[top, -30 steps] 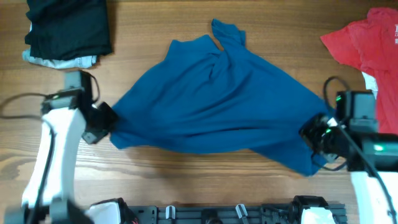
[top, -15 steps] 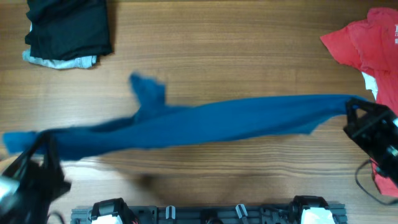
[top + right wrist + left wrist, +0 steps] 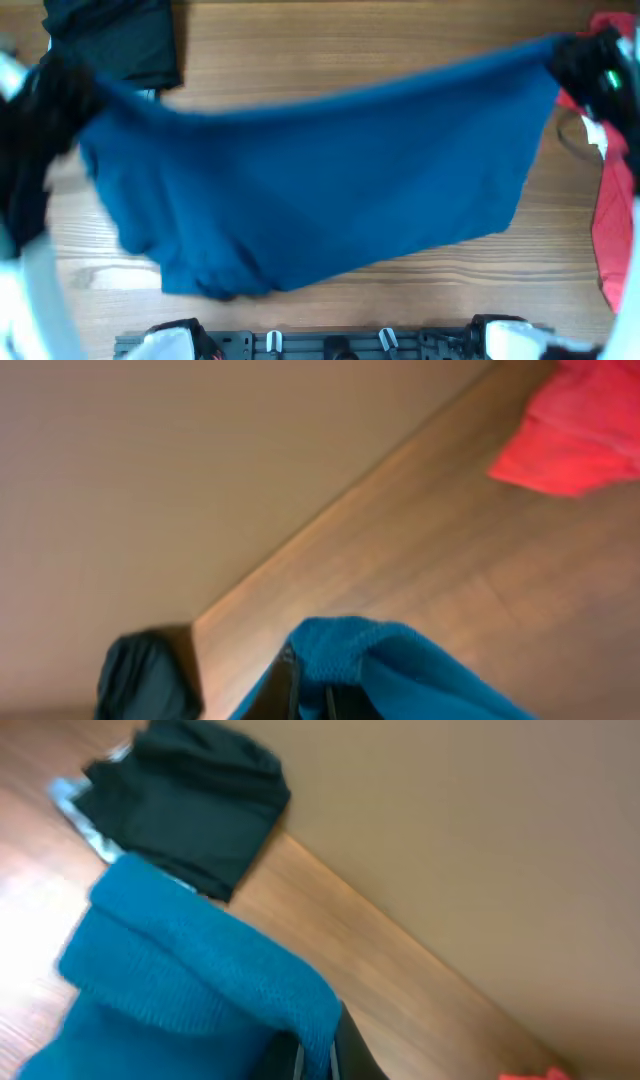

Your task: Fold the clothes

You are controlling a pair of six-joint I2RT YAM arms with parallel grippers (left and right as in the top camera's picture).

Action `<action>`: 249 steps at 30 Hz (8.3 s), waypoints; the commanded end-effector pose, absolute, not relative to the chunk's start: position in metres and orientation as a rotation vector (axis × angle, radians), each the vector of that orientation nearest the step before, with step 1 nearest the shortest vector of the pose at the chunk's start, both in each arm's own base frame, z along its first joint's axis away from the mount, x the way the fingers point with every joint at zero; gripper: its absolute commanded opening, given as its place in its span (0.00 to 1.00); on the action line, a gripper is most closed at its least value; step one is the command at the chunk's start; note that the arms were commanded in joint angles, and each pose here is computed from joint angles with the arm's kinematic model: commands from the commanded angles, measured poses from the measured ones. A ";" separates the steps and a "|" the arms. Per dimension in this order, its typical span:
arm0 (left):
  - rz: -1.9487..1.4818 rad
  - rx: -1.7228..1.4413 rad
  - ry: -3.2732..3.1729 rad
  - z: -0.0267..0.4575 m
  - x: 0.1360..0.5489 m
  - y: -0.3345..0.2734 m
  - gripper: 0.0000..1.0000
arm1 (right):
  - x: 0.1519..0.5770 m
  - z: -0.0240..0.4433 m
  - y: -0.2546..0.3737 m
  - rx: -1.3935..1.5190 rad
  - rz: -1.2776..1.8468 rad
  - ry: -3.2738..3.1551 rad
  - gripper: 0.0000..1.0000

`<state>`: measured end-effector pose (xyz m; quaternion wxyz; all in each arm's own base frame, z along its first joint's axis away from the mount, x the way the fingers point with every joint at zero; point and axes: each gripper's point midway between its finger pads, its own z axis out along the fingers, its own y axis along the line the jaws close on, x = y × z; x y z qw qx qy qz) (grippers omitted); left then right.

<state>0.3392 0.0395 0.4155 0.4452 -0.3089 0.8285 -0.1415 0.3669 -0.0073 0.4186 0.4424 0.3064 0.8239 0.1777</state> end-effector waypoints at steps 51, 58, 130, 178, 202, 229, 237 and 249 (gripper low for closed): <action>0.343 -0.883 3.449 0.104 0.271 0.039 1.00 | 0.347 0.136 0.024 0.592 0.121 2.968 1.00; 0.218 -0.916 3.359 0.097 0.291 0.031 0.98 | 0.420 0.149 0.005 0.390 0.139 2.710 0.30; -0.029 -0.396 3.229 0.079 0.341 -0.103 0.54 | 0.447 0.315 -0.082 0.559 0.248 2.423 0.99; -0.322 -0.759 2.917 0.116 0.278 -0.047 1.00 | 0.333 0.220 0.042 0.433 0.184 2.968 0.04; -0.302 -0.737 2.940 0.115 0.274 -0.045 1.00 | 0.219 0.005 0.021 1.195 0.120 3.105 0.11; -0.266 -0.742 2.943 0.114 0.272 -0.041 1.00 | 0.202 0.013 -0.128 1.895 0.002 2.624 0.07; -0.268 -0.742 2.940 0.114 0.273 -0.041 1.00 | 0.260 0.065 -0.123 1.404 0.428 2.674 0.04; -0.265 -0.745 2.948 0.114 0.271 -0.041 1.00 | 0.385 0.060 -0.086 0.783 0.563 2.525 0.10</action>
